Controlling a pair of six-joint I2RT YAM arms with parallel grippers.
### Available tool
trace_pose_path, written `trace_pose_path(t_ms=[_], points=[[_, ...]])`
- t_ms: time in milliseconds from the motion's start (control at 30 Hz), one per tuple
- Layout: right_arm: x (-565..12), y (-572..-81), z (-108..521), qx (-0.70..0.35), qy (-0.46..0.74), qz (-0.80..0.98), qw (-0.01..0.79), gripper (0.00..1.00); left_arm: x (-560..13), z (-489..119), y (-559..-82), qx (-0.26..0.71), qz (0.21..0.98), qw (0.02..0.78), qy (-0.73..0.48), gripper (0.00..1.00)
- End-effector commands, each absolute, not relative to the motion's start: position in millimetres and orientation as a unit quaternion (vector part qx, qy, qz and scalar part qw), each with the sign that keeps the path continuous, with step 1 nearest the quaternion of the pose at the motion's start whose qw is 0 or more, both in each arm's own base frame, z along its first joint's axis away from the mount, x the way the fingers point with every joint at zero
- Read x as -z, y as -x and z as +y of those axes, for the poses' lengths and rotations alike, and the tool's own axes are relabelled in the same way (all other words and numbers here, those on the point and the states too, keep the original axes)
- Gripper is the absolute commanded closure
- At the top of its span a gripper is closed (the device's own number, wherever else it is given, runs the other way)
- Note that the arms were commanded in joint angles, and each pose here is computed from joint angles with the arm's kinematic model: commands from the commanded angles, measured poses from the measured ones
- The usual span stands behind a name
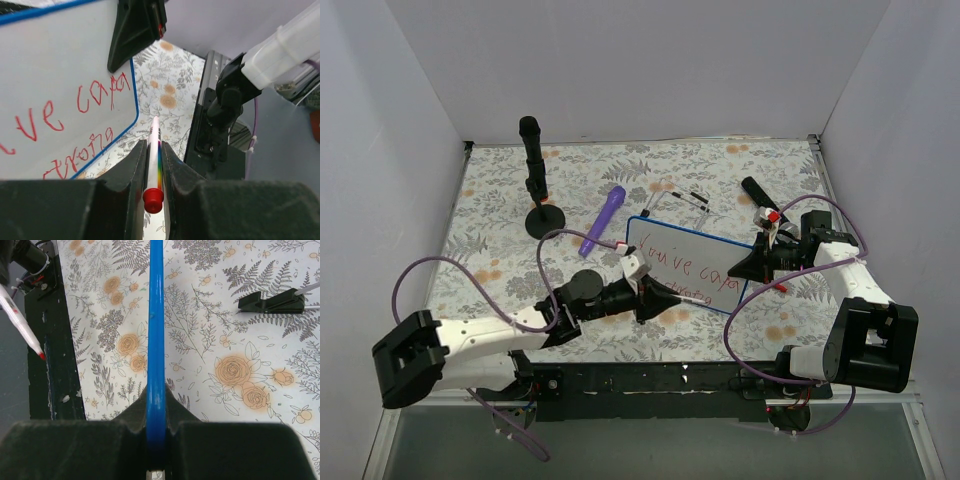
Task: Write a sentence on the whiteboard
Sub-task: Place the whiteboard on the whiteboard stand.
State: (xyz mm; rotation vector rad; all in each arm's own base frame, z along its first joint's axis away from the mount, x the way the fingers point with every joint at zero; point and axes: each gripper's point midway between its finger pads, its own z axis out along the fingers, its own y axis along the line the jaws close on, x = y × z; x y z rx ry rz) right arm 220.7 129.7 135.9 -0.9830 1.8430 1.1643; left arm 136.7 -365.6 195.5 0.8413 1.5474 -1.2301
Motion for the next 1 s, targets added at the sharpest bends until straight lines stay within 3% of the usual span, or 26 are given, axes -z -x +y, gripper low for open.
trace_pose_path(t_ms=[0, 467, 967], points=[[-119.1, -221.9, 115.1, -0.394, 0.414, 0.738, 0.358, 0.99, -196.2, -332.0, -144.9, 0.464, 0.667, 0.494, -0.309, 1.00], [-159.6, -217.2, 112.8, -0.375, 0.451, 0.717, 0.377, 0.99, -266.4, -249.2, -171.7, 0.396, 0.672, 0.593, -0.199, 1.00], [-245.6, -220.1, 117.0, -0.382, 0.442, 0.698, 0.414, 0.99, -263.0, -205.7, -167.1, 0.373, 0.669, 0.624, -0.156, 1.00]])
